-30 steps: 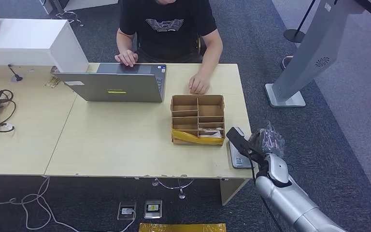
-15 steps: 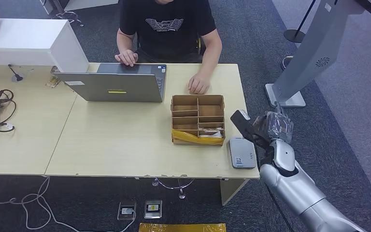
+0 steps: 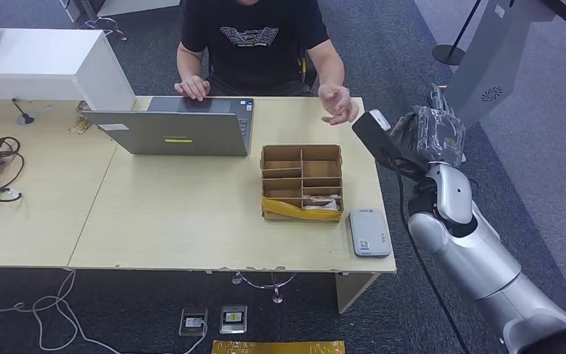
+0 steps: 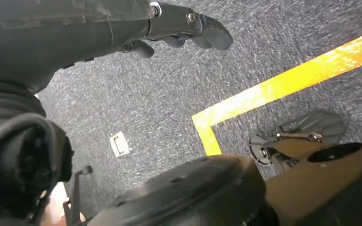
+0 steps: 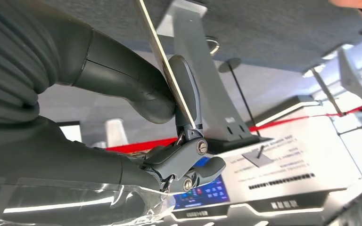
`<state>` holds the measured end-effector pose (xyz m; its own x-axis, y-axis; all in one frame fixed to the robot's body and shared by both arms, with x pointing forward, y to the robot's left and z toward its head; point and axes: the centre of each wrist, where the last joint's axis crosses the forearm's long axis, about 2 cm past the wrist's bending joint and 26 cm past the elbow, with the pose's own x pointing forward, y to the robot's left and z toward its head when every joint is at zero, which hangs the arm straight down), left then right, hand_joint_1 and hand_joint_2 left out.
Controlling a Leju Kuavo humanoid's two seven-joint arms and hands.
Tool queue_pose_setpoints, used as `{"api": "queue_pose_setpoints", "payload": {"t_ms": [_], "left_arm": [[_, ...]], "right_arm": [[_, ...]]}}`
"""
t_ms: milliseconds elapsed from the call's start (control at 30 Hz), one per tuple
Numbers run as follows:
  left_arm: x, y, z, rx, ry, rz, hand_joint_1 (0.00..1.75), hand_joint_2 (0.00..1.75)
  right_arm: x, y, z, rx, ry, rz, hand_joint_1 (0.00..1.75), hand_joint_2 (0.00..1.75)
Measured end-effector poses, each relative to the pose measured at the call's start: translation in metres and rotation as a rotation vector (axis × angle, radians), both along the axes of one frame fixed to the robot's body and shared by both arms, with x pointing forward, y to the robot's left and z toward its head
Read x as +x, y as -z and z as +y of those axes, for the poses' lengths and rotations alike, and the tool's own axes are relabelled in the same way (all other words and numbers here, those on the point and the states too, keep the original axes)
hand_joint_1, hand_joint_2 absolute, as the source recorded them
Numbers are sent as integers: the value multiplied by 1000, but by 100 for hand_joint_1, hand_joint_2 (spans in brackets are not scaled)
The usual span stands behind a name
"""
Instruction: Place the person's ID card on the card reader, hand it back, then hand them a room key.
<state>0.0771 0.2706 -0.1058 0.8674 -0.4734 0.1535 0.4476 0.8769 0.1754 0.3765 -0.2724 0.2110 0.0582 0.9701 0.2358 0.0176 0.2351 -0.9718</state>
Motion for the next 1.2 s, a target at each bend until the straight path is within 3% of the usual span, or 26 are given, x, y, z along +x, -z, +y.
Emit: {"api": "queue_pose_setpoints", "payload": {"t_ms": [200, 900, 933, 967, 1033, 1067, 1100, 1200], "left_arm": [[1, 0, -1, 3, -1, -3, 0, 0], [-9, 1, -1, 12, -42, 14, 0, 0], [-10, 1, -1, 12, -43, 14, 0, 0], [-10, 2, -1, 12, -43, 15, 0, 0], [-11, 2, -1, 12, -44, 16, 0, 0], [-11, 2, -2, 12, -45, 17, 0, 0], [-11, 2, -2, 11, -46, 17, 0, 0], [-11, 2, -2, 11, -46, 17, 0, 0]], "right_arm": [[2, -16, 8, 9, -37, -30, 175, 175], [6, -20, 38, 28, -112, -33, 175, 175], [6, -19, 39, 27, -115, -32, 154, 175], [7, -19, 40, 25, -118, -31, 122, 175], [7, -19, 42, 21, -124, -30, 36, 175], [8, -19, 42, 16, -127, -29, 13, 175], [8, -19, 43, 10, -128, -29, 1, 175], [10, -17, 45, -17, -126, -22, 0, 175]]}}
